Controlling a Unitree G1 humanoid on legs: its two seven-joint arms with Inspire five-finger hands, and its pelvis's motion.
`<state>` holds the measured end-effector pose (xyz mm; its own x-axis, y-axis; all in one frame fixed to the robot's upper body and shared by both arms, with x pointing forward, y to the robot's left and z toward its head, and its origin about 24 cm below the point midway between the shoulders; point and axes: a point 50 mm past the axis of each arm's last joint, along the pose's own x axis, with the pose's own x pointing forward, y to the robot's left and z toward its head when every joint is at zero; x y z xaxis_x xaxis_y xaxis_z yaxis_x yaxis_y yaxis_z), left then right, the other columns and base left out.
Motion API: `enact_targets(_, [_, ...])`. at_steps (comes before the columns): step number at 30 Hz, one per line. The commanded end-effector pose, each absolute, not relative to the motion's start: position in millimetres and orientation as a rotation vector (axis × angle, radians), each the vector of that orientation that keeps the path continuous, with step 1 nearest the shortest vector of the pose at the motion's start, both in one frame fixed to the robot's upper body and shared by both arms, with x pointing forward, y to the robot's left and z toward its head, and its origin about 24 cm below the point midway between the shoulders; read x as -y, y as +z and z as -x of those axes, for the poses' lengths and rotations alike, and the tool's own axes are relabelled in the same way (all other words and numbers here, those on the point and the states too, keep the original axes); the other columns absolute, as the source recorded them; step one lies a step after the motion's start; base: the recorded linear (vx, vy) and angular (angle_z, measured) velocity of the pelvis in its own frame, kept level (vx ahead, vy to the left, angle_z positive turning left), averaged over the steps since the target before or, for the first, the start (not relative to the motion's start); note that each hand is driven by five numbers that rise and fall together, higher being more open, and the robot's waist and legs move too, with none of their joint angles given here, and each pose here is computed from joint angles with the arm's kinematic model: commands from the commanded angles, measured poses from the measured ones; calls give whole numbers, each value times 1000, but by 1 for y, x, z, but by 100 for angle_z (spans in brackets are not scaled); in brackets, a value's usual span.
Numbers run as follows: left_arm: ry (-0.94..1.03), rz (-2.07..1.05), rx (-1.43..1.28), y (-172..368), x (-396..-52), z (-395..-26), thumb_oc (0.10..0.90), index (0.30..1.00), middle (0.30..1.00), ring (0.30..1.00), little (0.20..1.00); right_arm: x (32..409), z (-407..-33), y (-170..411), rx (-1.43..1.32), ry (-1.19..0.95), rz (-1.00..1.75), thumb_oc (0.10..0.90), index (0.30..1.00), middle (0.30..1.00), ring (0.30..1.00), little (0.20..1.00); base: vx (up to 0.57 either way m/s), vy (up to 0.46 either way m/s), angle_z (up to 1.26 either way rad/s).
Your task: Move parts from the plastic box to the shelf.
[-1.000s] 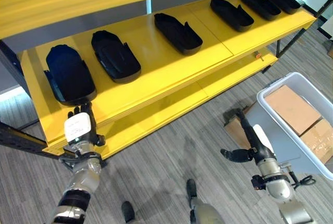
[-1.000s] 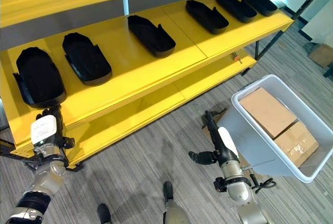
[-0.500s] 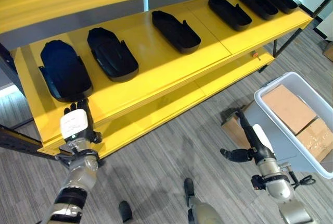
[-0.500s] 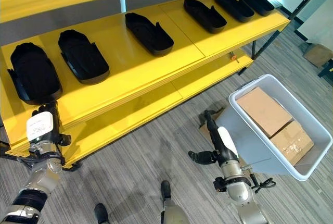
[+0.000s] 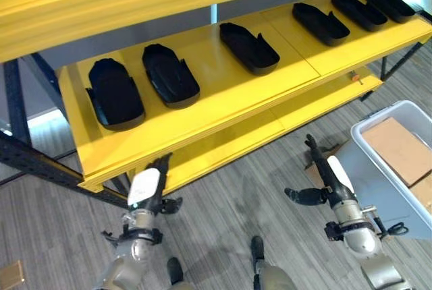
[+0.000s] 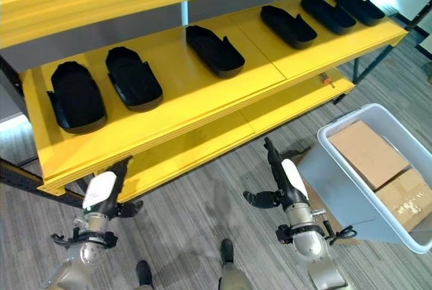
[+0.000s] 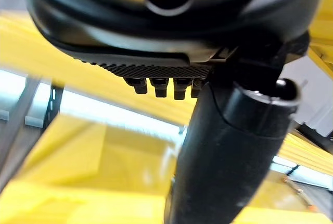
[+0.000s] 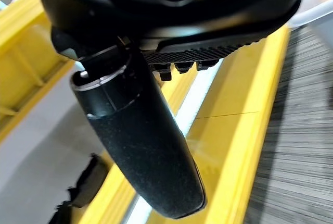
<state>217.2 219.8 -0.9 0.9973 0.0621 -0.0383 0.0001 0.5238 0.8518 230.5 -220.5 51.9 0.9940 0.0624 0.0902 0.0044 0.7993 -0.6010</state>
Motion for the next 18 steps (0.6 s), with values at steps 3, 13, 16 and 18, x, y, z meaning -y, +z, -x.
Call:
enact_targets(3, [86,-778,189,53,-221,-233,900,1000,1000,1000,1000,219,-241,106,408,-52,572,900,1000,1000,1000,1000,-6,-69,17])
enact_targets(13, [89,-337,150,52,-222,-220,900,1000,1000,1000,1000,207,-240,108,413,12,414,900,1000,1000,1000,1000,-47,-81,15])
enact_targets(16, [84,-390,175,58,-225,-216,900,1000,1000,1000,1000,218,-233,108,397,19,435,900,1000,1000,1000,1000,-7,-124,5])
enact_targets(18, [95,-384,169,58,-227,-213,900,1000,1000,1000,1000,223,-229,108,389,17,446,900,1000,1000,1000,1000,-52,-106,13])
